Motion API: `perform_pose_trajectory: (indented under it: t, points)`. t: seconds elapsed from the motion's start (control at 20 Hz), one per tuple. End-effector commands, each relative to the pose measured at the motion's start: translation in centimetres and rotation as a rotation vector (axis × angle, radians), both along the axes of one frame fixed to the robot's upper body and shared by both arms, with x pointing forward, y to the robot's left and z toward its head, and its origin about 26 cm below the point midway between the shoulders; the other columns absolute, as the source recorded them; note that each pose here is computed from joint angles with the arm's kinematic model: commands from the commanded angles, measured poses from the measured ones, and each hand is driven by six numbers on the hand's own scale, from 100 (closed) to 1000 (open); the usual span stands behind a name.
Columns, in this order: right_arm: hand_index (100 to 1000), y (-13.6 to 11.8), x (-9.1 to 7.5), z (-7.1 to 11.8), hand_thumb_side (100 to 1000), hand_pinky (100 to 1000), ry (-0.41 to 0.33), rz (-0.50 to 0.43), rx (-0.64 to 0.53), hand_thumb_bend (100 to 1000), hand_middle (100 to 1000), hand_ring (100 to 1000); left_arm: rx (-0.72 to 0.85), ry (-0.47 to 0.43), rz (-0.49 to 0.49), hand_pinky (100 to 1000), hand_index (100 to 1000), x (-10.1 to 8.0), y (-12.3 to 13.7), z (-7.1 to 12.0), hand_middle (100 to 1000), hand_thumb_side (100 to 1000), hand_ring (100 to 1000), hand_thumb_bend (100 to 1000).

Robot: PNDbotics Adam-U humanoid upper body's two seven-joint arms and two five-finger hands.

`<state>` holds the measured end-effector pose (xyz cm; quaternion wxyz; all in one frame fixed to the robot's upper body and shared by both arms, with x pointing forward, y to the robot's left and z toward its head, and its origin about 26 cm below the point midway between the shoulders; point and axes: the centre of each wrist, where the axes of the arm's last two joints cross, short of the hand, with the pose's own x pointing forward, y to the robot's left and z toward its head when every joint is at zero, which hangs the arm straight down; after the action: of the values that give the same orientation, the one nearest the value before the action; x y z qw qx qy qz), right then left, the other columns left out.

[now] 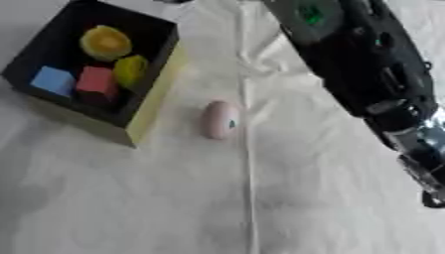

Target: Pick up objects on the table and place them in the box.

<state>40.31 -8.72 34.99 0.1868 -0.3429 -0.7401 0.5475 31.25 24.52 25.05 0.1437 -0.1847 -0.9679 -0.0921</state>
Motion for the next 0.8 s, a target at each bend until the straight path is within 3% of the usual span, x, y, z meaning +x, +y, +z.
perform_pose_trajectory:
  t: [0.05, 0.15, 0.3, 0.4, 0.45, 0.5, 0.55, 0.6, 0.65, 0.8]
  points:
    - [558, 1.3, 0.8, -0.5, 100, 588, -0.048, -0.007, -0.037, 238, 458, 480, 0.03, -0.051, -0.027, 714, 796, -0.3, 0.0, 1.2, 644, 413, 704, 453]
    - [561, 1.8, 1.5, -1.5, 100, 591, -0.057, -0.017, -0.059, 251, 461, 483, 0.03, -0.06, -0.037, 714, 796, -0.3, -0.1, 1.4, 644, 412, 704, 453]
    - [573, 2.2, 2.2, -2.8, 100, 620, -0.08, -0.026, -0.122, 341, 485, 503, 0.027, -0.063, -0.044, 714, 796, -0.2, -0.1, 1.5, 644, 415, 704, 451]
    - [622, 2.3, 2.6, -3.7, 100, 664, -0.087, -0.027, -0.172, 350, 530, 543, 0.025, -0.058, -0.044, 714, 796, -0.2, -0.1, 1.5, 644, 417, 704, 449]
    - [690, 2.4, 2.7, -4.1, 100, 710, -0.086, -0.025, -0.198, 350, 595, 607, 0.024, -0.055, -0.043, 714, 796, -0.2, -0.1, 1.5, 644, 418, 704, 449]
    - [816, 2.4, 2.8, -4.4, 100, 788, -0.08, -0.018, -0.232, 378, 743, 787, 0.024, -0.053, -0.043, 714, 796, -0.2, -0.2, 1.5, 644, 419, 704, 448]
    - [868, 2.4, 2.9, -4.5, 100, 853, -0.075, -0.011, -0.26, 430, 802, 904, 0.024, -0.051, -0.042, 714, 796, -0.2, -0.2, 1.5, 644, 421, 704, 447]
    - [884, 2.4, 2.8, -4.4, 115, 882, -0.075, -0.004, -0.282, 466, 817, 949, 0.024, -0.048, -0.041, 714, 796, -0.2, -0.1, 1.4, 644, 422, 704, 446]
    - [901, 2.4, 2.7, -4.1, 186, 903, -0.073, 0.001, -0.293, 523, 831, 976, 0.023, -0.044, -0.039, 714, 796, -0.2, -0.1, 1.4, 644, 424, 704, 445]
    - [913, 2.2, 2.1, -3.0, 252, 917, -0.061, -0.001, -0.284, 501, 854, 988, 0.023, -0.037, -0.035, 714, 796, -0.2, -0.1, 1.3, 644, 425, 705, 445]
